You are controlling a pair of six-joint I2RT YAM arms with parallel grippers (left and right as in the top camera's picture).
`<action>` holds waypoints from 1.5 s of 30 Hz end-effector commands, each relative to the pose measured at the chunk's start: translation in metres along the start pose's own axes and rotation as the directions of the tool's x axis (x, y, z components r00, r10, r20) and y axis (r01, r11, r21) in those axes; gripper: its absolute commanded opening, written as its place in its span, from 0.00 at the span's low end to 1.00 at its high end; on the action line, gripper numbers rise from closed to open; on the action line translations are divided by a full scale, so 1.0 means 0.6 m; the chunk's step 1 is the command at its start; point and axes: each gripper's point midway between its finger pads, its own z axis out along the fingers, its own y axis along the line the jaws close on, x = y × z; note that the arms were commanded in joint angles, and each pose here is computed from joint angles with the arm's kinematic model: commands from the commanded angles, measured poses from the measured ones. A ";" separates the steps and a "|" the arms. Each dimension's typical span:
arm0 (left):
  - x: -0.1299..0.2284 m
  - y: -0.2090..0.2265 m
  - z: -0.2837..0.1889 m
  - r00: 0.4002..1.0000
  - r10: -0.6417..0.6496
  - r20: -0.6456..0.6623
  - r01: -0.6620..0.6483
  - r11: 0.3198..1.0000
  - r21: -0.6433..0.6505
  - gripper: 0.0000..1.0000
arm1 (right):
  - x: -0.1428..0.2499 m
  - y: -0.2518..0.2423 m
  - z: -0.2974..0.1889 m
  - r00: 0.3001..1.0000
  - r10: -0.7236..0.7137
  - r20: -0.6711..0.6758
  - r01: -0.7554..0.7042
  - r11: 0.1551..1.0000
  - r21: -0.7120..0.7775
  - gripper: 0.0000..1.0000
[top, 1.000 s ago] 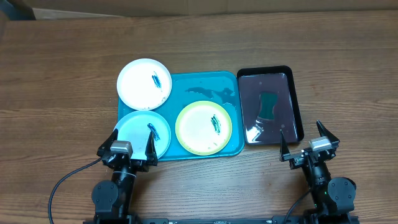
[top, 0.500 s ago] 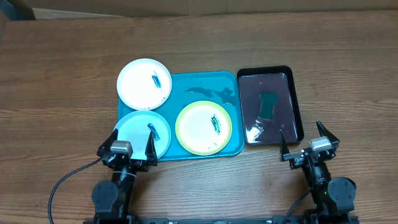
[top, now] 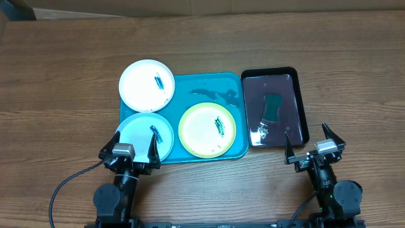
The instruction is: Clean dirty plates on tray and stack at the side
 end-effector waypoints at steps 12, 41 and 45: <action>-0.021 -0.081 -0.034 0.968 -0.196 -0.156 0.229 0.946 0.229 1.00 | 0.004 0.001 0.000 1.000 -0.004 0.003 0.004 1.000 -0.003 1.00; -0.023 -0.114 0.125 0.036 -0.132 -0.991 0.357 0.928 -0.110 0.04 | 0.004 0.001 0.000 1.000 -0.004 0.003 0.004 1.000 -0.003 1.00; 0.044 -0.121 0.133 0.002 -0.120 -0.993 0.259 0.959 -0.116 0.26 | 0.003 0.001 0.000 1.000 -0.004 0.003 0.004 1.000 -0.003 1.00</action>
